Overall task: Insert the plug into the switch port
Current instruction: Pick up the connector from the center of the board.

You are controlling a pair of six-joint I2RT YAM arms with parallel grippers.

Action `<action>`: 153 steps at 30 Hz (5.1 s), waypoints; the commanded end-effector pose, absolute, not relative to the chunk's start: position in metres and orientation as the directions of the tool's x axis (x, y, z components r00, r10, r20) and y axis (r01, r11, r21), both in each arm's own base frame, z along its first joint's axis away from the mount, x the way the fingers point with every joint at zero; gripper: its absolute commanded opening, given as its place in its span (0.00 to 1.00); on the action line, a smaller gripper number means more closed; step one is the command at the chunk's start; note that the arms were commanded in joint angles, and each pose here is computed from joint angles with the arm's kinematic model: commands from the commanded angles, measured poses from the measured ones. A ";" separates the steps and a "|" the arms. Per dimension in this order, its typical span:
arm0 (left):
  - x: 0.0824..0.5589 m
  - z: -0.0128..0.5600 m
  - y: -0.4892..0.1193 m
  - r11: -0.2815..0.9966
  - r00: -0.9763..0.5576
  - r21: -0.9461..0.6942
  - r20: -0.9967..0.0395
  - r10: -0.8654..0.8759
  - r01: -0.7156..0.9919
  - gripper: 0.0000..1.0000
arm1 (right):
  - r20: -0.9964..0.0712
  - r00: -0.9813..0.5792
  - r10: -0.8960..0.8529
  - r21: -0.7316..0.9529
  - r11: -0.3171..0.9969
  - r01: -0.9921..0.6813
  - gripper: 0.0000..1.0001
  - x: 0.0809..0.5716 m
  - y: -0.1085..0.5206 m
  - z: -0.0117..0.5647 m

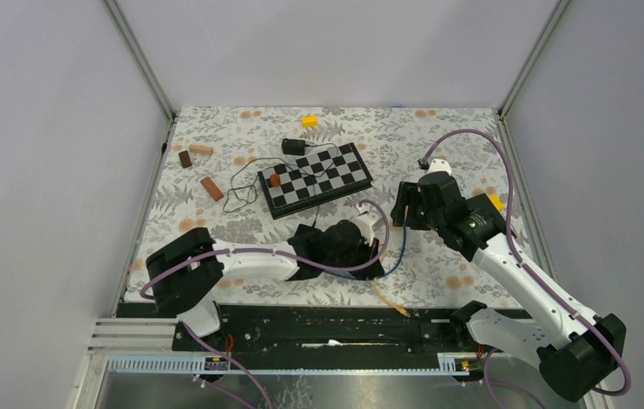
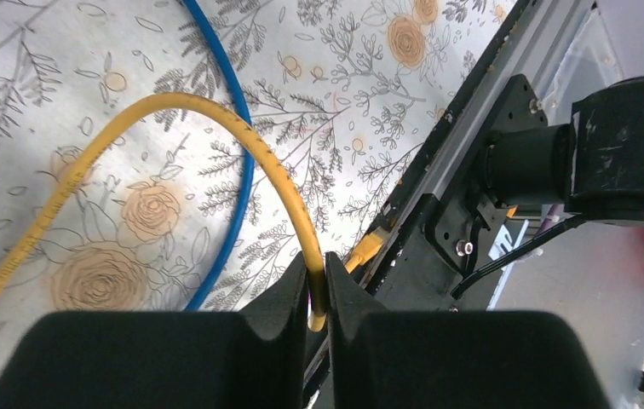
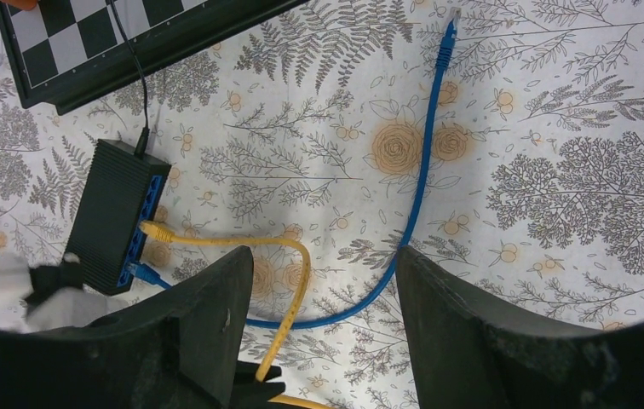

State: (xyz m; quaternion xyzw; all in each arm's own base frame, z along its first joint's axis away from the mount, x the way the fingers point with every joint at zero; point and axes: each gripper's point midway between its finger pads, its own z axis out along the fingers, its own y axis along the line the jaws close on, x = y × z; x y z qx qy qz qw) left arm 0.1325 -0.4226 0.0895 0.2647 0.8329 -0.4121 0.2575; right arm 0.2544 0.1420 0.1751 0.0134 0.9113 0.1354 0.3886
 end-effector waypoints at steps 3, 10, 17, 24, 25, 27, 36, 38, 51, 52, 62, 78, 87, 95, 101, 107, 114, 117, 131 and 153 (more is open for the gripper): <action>0.152 0.139 -0.423 0.376 -0.737 -0.642 -0.638 0.223 0.669 0.11 | -0.739 -0.660 0.138 0.251 0.965 -0.078 0.69 0.269 0.143 0.188; 0.181 0.133 -0.409 0.406 -0.675 -0.543 -0.643 0.363 0.735 0.11 | -0.738 -0.662 0.131 0.231 0.971 -0.066 0.70 0.274 0.141 0.184; 0.221 0.131 -0.396 0.496 -0.541 -0.284 -0.666 0.514 0.821 0.11 | -0.727 -0.673 0.137 0.200 0.980 -0.016 0.71 0.281 0.133 0.174; 0.235 0.141 -0.381 0.471 -0.450 -0.139 -0.611 0.651 0.871 0.14 | -0.717 -0.674 0.176 0.191 0.980 0.052 0.71 0.288 0.121 0.168; 0.234 0.141 -0.378 0.471 -0.446 -0.130 -0.605 0.660 0.873 0.15 | -0.715 -0.674 0.186 0.187 0.980 0.071 0.72 0.288 0.117 0.165; 0.232 0.137 -0.373 0.473 -0.446 -0.122 -0.595 0.669 0.873 0.15 | -0.702 -0.682 0.205 0.202 0.976 0.086 0.72 0.289 0.113 0.160; 0.236 0.136 -0.353 0.496 -0.419 -0.047 -0.607 0.675 0.867 0.12 | -0.857 -0.513 0.046 0.298 0.857 -0.421 0.72 0.273 0.169 0.170; 0.236 0.136 -0.352 0.496 -0.422 -0.061 -0.621 0.661 0.866 0.10 | -0.927 -0.369 0.061 0.276 0.779 -0.564 0.73 0.265 0.183 0.186; 0.232 0.147 -0.343 0.471 -0.522 -0.299 -0.713 0.468 0.830 0.07 | -0.997 -0.071 -0.030 0.042 0.562 -0.826 0.73 0.226 0.223 0.178; 0.231 0.146 -0.341 0.464 -0.524 -0.306 -0.712 0.468 0.831 0.07 | -0.998 -0.029 -0.059 -0.008 0.552 -0.834 0.73 0.225 0.228 0.178; 0.225 0.154 -0.334 0.428 -0.519 -0.334 -0.726 0.451 0.840 0.05 | -0.947 0.226 -0.228 -0.317 0.557 -0.768 0.72 0.254 0.242 0.177; 0.215 0.153 -0.331 0.375 -0.517 -0.370 -0.721 0.461 0.850 0.04 | -0.846 0.376 -0.379 -0.507 0.353 -0.786 0.55 0.273 0.271 0.166; 0.216 0.156 -0.332 0.368 -0.519 -0.380 -0.735 0.436 0.849 0.04 | -0.868 0.339 -0.363 -0.459 0.325 -0.827 0.16 0.269 0.278 0.162; 0.226 0.162 -0.333 0.408 -0.535 -0.383 -0.755 0.379 0.829 0.51 | -0.906 0.268 -0.327 -0.392 0.411 -0.823 0.00 0.265 0.268 0.165; 0.228 0.162 -0.328 0.448 -0.557 -0.400 -0.772 0.304 0.799 0.77 | -0.956 0.169 -0.241 -0.278 0.551 -0.787 0.00 0.263 0.251 0.169; 0.222 0.155 -0.312 0.504 -0.605 -0.429 -0.753 0.258 0.749 0.77 | -0.990 0.039 -0.135 -0.123 0.702 -0.702 0.00 0.268 0.230 0.160; 0.207 0.147 -0.307 0.507 -0.689 -0.561 -0.719 0.095 0.655 0.77 | -0.998 -0.057 0.012 0.037 0.876 -0.481 0.00 0.289 0.195 0.151; 0.206 0.147 -0.309 0.494 -0.700 -0.593 -0.713 0.046 0.637 0.76 | -0.996 -0.062 0.061 0.083 0.879 -0.469 0.00 0.290 0.196 0.156; 0.212 0.152 -0.326 0.437 -0.702 -0.620 -0.711 0.039 0.652 0.41 | -0.996 -0.066 0.058 0.082 0.877 -0.474 0.00 0.285 0.193 0.155; 0.239 0.121 -0.292 0.679 -0.682 -0.413 -0.710 0.177 0.607 0.00 | -0.834 -0.535 0.138 0.162 0.987 0.001 0.88 0.306 0.145 0.140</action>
